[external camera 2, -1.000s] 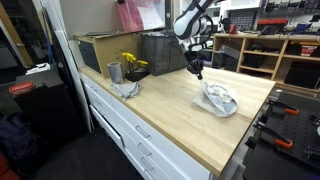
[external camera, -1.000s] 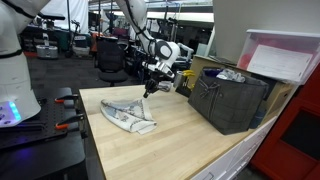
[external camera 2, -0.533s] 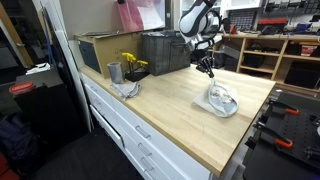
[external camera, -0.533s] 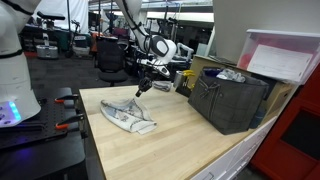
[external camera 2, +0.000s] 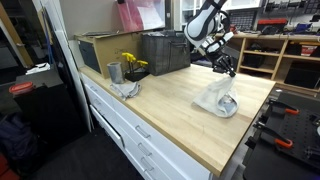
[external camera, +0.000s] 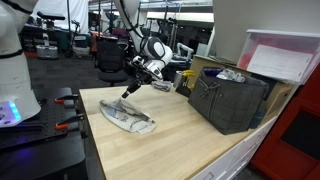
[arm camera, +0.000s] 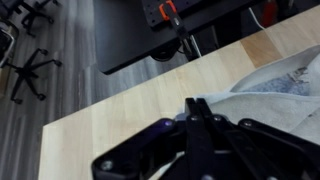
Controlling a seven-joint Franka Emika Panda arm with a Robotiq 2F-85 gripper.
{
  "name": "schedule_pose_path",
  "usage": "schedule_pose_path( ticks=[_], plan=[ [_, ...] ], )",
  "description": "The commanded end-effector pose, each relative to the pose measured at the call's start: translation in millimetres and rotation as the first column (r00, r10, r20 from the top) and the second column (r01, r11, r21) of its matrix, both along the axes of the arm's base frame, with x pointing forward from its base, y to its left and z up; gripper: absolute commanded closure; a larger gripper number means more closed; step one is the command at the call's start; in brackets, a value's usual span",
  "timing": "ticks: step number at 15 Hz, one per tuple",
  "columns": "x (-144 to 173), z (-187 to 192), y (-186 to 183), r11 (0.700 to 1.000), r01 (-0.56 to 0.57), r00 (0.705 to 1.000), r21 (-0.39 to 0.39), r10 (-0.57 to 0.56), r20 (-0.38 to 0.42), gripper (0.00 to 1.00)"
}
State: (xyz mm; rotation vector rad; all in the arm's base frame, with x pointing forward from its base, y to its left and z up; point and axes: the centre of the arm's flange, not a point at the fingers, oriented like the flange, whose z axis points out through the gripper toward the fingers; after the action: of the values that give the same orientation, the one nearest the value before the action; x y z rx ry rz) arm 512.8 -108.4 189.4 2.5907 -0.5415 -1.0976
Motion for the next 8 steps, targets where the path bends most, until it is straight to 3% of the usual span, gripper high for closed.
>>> schedule_pose_path(
  ticks=[1, 5, 6, 7, 8],
  plan=[
    [-15, 22, -8, 0.994, -0.011, 0.995, -0.107, 0.0, -0.104, 0.99],
    [-5, 37, -20, 0.962, -0.188, 0.954, -0.2, 0.13, -0.27, 0.99],
    [-1, 42, -20, 0.947, -0.235, 0.937, -0.22, 0.16, -0.309, 0.71],
    [4, 48, -18, 0.93, -0.279, 0.923, -0.241, 0.19, -0.335, 0.7],
    [11, 53, -13, 0.913, -0.32, 0.909, -0.254, 0.22, -0.355, 0.63]
  ],
)
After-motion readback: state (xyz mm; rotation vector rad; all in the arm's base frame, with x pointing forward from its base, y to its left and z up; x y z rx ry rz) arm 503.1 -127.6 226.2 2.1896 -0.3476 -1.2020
